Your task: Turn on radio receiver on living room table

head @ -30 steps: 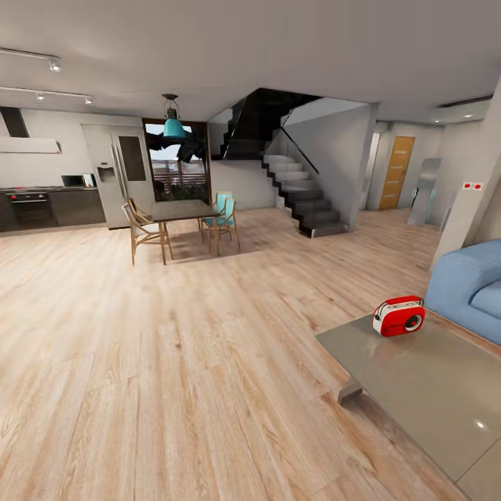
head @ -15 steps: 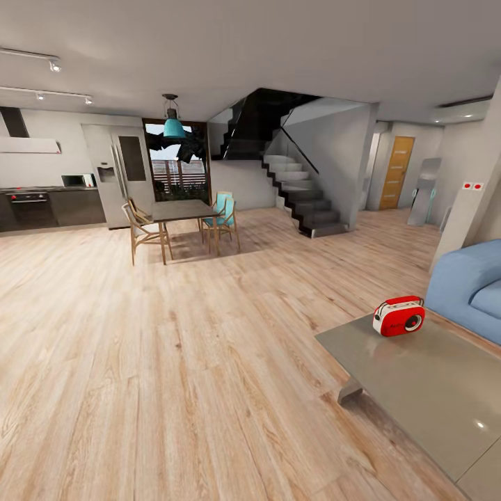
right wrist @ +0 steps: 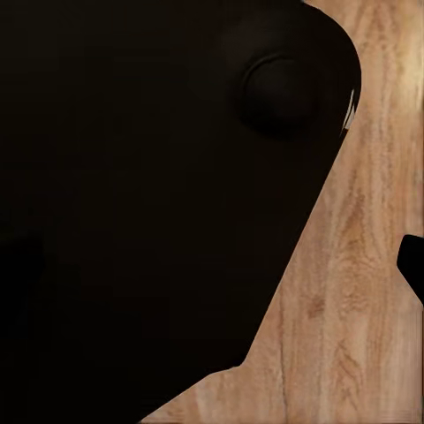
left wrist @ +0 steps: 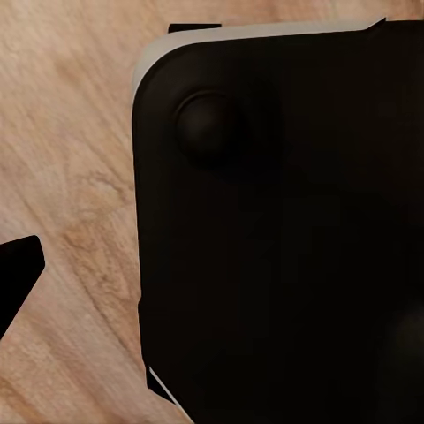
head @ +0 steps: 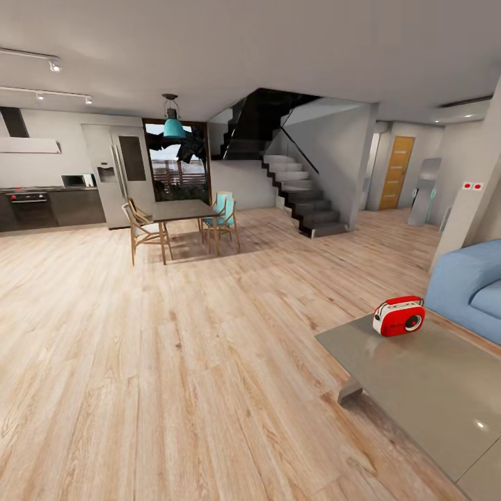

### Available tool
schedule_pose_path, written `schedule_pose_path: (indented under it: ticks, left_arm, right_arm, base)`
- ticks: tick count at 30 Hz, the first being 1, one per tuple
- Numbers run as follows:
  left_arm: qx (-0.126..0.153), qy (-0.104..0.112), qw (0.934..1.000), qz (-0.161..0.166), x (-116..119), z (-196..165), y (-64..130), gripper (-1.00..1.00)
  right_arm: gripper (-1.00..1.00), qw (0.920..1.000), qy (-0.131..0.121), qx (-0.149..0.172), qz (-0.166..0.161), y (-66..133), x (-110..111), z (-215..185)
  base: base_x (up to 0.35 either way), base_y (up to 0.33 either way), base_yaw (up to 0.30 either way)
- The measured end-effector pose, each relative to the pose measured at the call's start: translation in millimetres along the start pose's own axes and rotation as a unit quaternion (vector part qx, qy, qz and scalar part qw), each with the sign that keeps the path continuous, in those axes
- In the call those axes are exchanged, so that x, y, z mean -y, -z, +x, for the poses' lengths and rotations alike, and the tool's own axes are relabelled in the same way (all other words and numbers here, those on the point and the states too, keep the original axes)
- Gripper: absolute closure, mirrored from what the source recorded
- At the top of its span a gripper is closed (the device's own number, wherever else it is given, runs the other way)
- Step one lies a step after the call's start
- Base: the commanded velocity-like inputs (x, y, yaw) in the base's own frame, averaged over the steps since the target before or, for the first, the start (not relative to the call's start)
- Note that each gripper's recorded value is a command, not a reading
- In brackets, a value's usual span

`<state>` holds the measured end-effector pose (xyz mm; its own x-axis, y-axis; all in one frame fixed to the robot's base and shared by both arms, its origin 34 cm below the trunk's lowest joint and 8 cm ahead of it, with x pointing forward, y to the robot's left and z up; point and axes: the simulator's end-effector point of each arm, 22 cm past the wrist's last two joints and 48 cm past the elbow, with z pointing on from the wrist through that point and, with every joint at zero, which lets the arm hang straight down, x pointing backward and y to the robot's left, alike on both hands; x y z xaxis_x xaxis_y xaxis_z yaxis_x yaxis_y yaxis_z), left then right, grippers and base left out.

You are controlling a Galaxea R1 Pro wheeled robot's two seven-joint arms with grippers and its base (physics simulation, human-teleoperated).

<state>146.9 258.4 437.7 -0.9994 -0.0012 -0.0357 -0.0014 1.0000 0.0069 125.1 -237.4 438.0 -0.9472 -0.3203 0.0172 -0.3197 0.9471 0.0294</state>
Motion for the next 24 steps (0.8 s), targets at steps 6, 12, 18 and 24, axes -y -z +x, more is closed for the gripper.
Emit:
schedule_pose_path:
  ticks: [6, 12, 18, 24]
  left_arm:
    - [-0.001, 0.003, 1.0000, 0.000, 0.5, 0.5, 0.0, -1.00]
    - [-0.002, 0.008, 1.0000, 0.000, 0.7, 1.1, 0.0, -1.00]
    - [-0.002, 0.006, 1.0000, 0.001, 0.5, 1.4, 0.0, -1.00]
    - [-0.007, 0.009, 0.9999, 0.000, -0.3, 3.6, 0.1, -1.00]
  right_arm:
    - [-1.00, 1.0000, 0.000, 0.000, 0.000, 0.0, 0.0, 0.0]
    - [-1.00, 1.0000, 0.000, 0.000, 0.000, 0.0, 0.0, 0.0]
    - [-1.00, 1.0000, 0.000, 0.000, 0.000, 0.0, 0.0, 0.0]
    - [-1.00, 1.0000, 0.001, 0.000, 0.000, 0.0, 0.0, 0.0]
  base:
    - [0.000, 0.000, 0.000]
    - [0.000, 0.000, 0.000]
    - [0.119, 0.000, 0.000]
    - [0.292, 0.000, 0.000]
